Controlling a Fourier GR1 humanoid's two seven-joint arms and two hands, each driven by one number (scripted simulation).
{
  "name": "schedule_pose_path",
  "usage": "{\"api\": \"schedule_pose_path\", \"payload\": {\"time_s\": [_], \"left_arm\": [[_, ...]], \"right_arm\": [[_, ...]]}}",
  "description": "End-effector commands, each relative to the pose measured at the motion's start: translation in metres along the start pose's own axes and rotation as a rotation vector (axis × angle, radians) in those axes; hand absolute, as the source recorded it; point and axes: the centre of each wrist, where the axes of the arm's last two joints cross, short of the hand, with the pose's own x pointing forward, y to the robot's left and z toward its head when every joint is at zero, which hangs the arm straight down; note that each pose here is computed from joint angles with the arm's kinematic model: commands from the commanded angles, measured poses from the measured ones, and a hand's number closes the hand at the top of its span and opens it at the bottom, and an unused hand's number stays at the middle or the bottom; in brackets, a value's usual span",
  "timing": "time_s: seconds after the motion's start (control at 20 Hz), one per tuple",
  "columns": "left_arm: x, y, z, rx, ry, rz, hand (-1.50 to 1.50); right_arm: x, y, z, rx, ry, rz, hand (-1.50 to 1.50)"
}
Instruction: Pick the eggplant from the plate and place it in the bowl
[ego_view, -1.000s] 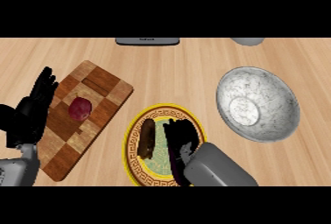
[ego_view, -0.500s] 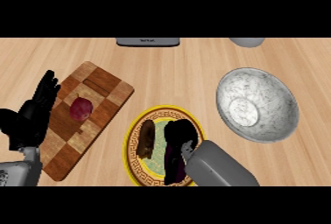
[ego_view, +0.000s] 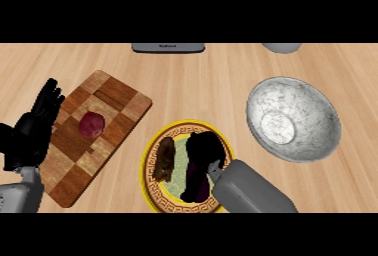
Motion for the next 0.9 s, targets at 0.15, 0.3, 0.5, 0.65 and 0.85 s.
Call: {"api": "schedule_pose_path", "payload": {"time_s": [0.15, 0.3, 0.5, 0.65, 0.85], "left_arm": [[-0.012, -0.004, 0.009, 0.017, 0.022, 0.02, 0.0], [0.005, 0.01, 0.005, 0.017, 0.011, -0.007, 0.0], [-0.01, 0.007, 0.002, 0.034, 0.017, -0.003, 0.0], [-0.012, 0.004, 0.013, 0.032, 0.024, -0.004, 0.0], [0.001, 0.016, 0.001, 0.028, 0.016, 0.009, 0.0]], "right_arm": [[-0.018, 0.032, 0.065, -0.226, -0.226, -0.003, 1.5], [-0.014, 0.033, 0.095, -0.338, -0.218, -0.027, 1.5], [-0.024, -0.007, 0.145, -0.563, -0.214, -0.027, 1.5], [-0.031, -0.033, 0.18, -0.764, -0.17, -0.086, 1.5], [-0.047, -0.052, 0.222, -0.931, -0.186, -0.211, 1.5]]}}
